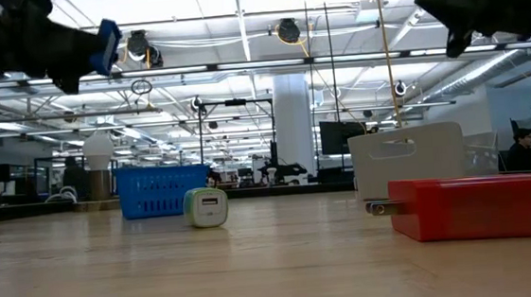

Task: Pick & Place Office items
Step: Put the blue digital timer into the blue bin

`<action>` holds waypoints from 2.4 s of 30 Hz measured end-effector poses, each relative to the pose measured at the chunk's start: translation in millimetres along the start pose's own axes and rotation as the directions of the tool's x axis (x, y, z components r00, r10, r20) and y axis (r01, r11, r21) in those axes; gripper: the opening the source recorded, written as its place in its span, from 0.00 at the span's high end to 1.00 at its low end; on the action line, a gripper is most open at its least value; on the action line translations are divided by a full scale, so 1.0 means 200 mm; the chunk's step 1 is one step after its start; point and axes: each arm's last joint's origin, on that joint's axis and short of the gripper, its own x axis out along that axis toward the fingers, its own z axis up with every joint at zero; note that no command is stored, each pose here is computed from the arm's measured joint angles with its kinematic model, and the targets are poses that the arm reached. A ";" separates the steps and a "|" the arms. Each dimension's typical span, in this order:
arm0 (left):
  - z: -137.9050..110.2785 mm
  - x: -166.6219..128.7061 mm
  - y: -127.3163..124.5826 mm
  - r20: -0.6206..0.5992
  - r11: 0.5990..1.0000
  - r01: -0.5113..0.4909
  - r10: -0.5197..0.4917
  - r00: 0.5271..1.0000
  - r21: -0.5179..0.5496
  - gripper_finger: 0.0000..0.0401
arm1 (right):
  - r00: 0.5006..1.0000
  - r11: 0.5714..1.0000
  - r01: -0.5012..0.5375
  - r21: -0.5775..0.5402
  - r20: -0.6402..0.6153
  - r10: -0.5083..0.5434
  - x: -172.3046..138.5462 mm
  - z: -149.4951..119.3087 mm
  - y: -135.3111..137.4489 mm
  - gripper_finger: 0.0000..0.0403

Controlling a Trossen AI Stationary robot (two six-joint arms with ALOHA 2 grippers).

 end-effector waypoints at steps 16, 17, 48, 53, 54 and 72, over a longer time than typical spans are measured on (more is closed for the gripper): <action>-0.13 -0.02 -0.02 -0.072 0.998 0.007 -0.003 0.997 0.055 0.63 | 0.978 0.999 -0.044 0.010 -0.203 0.046 0.01 -0.10 0.00 0.96; -0.14 -0.02 -0.02 -0.075 0.998 0.006 -0.002 0.997 0.056 0.63 | 0.976 0.999 -0.044 0.009 -0.212 0.045 0.02 -0.11 0.00 0.96; 0.60 0.18 -0.06 -0.325 0.966 -0.253 0.256 0.910 0.050 0.63 | 0.960 0.999 -0.032 0.028 -0.278 0.038 0.03 -0.15 0.01 0.96; 0.60 0.34 -0.06 -0.503 0.969 -0.234 0.245 0.829 0.085 0.63 | 0.960 0.999 -0.028 0.039 -0.278 0.038 0.03 -0.15 0.01 0.96; 0.59 0.37 -0.05 -0.538 0.969 -0.230 0.242 0.808 0.090 0.63 | 0.960 0.999 -0.028 0.041 -0.278 0.038 0.03 -0.15 0.01 0.96; 0.12 0.74 0.12 -0.878 0.966 -0.231 0.208 0.431 0.116 0.63 | 0.951 0.999 -0.024 0.039 -0.308 0.035 0.03 -0.17 0.00 0.96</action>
